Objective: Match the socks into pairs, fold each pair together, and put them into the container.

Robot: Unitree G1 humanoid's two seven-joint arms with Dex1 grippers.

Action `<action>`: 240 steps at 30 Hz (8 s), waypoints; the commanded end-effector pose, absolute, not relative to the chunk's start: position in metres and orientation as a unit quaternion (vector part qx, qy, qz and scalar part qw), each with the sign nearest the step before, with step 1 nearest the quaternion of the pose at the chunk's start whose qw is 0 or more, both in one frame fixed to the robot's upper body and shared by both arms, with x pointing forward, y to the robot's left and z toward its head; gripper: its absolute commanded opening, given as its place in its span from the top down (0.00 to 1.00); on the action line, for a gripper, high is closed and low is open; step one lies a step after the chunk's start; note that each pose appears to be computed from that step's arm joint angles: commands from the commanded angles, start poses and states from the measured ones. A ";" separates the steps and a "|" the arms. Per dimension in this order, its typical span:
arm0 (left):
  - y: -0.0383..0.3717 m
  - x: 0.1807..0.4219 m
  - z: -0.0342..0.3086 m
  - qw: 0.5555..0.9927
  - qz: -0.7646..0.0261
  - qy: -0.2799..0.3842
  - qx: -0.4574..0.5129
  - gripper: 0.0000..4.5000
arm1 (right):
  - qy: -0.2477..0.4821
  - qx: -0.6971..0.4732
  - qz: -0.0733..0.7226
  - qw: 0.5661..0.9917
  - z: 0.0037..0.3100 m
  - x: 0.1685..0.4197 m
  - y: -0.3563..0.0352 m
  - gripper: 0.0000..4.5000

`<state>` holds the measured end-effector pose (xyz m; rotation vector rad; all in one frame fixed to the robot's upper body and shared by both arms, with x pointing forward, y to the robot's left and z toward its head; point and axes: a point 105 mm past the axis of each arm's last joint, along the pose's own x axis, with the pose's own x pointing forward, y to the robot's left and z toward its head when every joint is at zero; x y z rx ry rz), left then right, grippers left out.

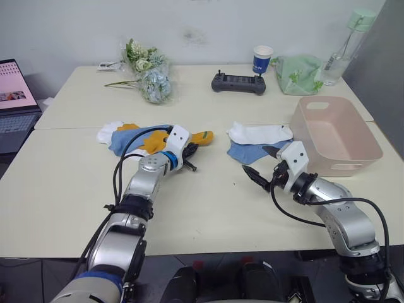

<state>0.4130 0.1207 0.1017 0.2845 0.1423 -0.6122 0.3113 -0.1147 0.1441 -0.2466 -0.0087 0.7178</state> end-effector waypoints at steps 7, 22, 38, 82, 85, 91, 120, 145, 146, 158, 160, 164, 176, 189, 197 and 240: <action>0.100 0.311 0.119 0.852 -0.485 0.090 0.175 0.99 | -0.019 -0.116 0.355 0.928 0.146 0.312 -0.116 0.00; 0.080 0.281 0.118 0.827 -0.544 0.130 0.053 0.35 | 0.009 -0.118 0.365 0.923 0.132 0.307 -0.128 0.00; 0.194 0.353 0.096 0.907 -0.359 0.127 0.180 0.00 | 0.151 -0.071 0.402 0.900 0.093 0.287 -0.100 0.00; 0.115 0.240 0.085 0.900 -0.387 0.196 -0.040 0.37 | 0.049 -0.076 0.453 0.887 0.132 0.385 -0.035 0.63; 0.130 0.231 0.088 0.888 -0.413 0.203 0.001 0.16 | 0.037 -0.070 0.443 0.893 0.139 0.382 -0.049 0.40; 0.173 0.253 0.117 0.885 -0.425 0.177 0.066 0.00 | 0.015 -0.065 0.455 0.888 0.159 0.356 -0.067 0.09; 0.072 0.412 0.096 0.848 -0.485 0.113 0.182 0.43 | 0.022 -0.333 0.681 0.652 0.077 0.289 -0.012 0.30; 0.159 0.317 0.085 0.948 -0.287 0.121 0.071 1.00 | -0.025 -0.299 0.686 0.663 0.106 0.299 -0.057 0.99; 0.162 0.311 0.082 0.951 -0.274 0.128 0.070 1.00 | -0.022 -0.296 0.683 0.668 0.106 0.302 -0.059 0.99; 0.171 0.262 0.068 0.954 -0.241 0.170 0.059 1.00 | -0.018 -0.265 0.614 0.743 0.115 0.328 -0.083 0.99; 0.171 0.261 0.067 0.955 -0.241 0.166 0.056 1.00 | -0.015 -0.262 0.615 0.743 0.113 0.325 -0.083 0.99; 0.175 0.262 0.066 0.956 -0.239 0.163 0.049 0.79 | -0.014 -0.239 0.611 0.754 0.115 0.319 -0.083 0.83; 0.217 0.280 0.107 0.938 -0.308 0.119 0.103 0.10 | 0.063 -0.116 0.496 0.858 0.118 0.298 -0.127 0.38; 0.196 0.323 0.095 0.885 -0.415 0.127 0.169 0.10 | 0.180 0.056 0.453 0.872 0.103 0.274 -0.087 0.38; 0.192 0.319 0.091 0.884 -0.422 0.128 0.155 0.50 | 0.191 0.064 0.454 0.868 0.103 0.273 -0.083 0.73; 0.213 0.272 0.095 0.944 -0.299 0.123 0.071 0.51 | 0.144 -0.105 0.495 0.850 0.126 0.309 -0.140 0.55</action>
